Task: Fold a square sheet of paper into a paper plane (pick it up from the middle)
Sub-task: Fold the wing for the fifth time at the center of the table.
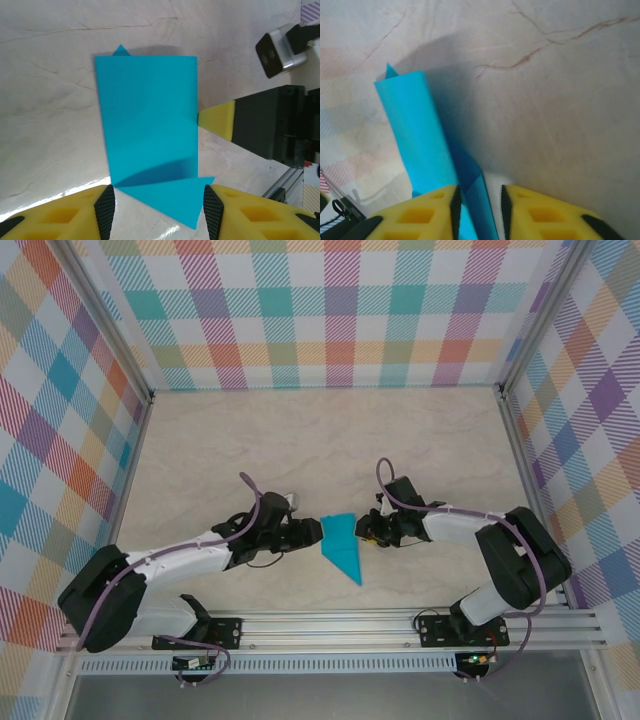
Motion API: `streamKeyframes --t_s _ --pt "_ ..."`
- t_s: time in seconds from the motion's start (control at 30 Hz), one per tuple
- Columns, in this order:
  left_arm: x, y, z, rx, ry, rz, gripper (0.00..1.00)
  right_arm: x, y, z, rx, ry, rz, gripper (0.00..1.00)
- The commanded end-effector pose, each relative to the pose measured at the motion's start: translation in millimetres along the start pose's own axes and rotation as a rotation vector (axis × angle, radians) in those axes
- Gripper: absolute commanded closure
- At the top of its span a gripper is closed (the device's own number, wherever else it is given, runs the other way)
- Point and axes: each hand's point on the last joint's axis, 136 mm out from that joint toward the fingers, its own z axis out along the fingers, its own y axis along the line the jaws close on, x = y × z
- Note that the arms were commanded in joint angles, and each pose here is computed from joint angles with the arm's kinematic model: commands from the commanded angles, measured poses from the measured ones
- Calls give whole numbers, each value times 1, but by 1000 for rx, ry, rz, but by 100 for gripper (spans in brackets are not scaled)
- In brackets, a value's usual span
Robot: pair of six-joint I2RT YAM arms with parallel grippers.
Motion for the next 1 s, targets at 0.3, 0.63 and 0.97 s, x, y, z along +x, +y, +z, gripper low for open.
streamKeyframes --t_s 0.3,0.63,0.97 --pt "-8 -4 12 -51 -108 -18 51 55 53 -66 -210 13 -294 79" --pt "-14 1 11 -91 -135 -29 49 70 63 -40 -214 110 -332 88" --pt "-11 5 19 -103 -118 -33 49 60 37 -8 -104 153 -320 89"
